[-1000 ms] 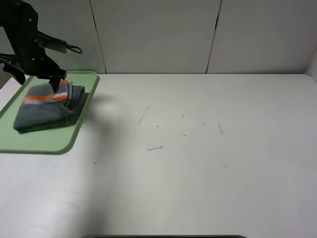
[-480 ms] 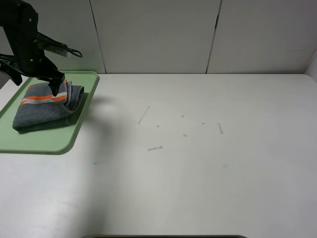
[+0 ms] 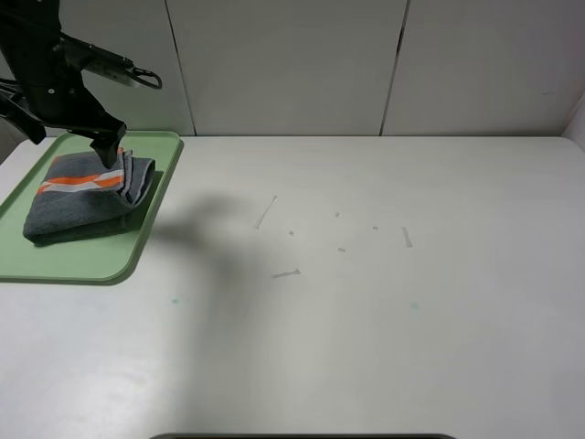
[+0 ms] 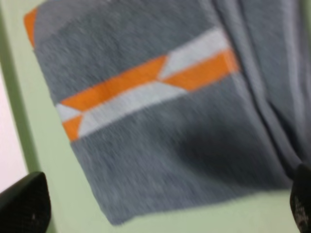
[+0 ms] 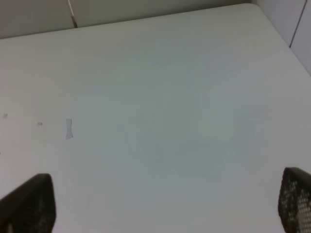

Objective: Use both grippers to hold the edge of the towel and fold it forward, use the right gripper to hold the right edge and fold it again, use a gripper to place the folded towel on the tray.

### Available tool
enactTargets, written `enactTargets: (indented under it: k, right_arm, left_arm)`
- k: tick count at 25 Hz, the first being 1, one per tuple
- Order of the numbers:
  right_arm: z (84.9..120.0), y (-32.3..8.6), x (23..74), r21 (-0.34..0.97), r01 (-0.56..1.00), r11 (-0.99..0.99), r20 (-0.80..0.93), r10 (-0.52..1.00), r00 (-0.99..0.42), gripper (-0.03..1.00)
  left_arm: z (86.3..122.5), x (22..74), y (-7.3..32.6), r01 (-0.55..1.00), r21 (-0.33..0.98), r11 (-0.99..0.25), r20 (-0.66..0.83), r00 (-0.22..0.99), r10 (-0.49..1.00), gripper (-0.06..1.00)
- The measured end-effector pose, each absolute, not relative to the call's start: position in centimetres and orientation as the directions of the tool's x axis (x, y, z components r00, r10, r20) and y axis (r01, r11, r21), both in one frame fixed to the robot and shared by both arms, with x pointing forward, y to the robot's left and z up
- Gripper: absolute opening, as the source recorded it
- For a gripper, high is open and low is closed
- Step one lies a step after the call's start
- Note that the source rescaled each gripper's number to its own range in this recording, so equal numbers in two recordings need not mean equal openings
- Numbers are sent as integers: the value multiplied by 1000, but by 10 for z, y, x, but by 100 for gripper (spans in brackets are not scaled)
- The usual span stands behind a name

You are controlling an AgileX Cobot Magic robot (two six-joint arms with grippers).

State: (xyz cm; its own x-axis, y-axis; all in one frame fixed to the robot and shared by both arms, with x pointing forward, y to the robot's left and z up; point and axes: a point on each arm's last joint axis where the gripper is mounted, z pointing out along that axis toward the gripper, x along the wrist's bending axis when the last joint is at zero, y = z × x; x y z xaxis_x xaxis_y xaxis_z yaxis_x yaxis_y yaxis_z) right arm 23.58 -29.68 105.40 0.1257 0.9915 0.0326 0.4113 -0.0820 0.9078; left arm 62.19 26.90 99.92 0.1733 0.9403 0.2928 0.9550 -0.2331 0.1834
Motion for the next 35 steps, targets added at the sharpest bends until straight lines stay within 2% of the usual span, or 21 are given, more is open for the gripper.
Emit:
enactTargets:
  k: [5,12,20,28,35]
  right_arm:
    - [1054,-297,236,908,411,-82,33,992,126,100]
    - [1054,-297,236,908,411,-82,33,992,126,100]
    - [1054,-297,236,908,410,-82,33,992,126,100]
    - [1054,-297,236,908,410,-82,33,992,126,100]
    - [1054,-297,236,908,410,-82,33,992,126,100]
  left_arm:
    - [1016,587,257,939,216,-269,272,207,940,100]
    - [1050,505,242,891,301,-341,242,275,931,100]
    - [1069,425,242,842,428,-330,126,306,944,100]
    - [1059,366,257,821,501,-274,29,300,953,100]
    - [1031,324,270,813,526,-247,-12,298,954,100]
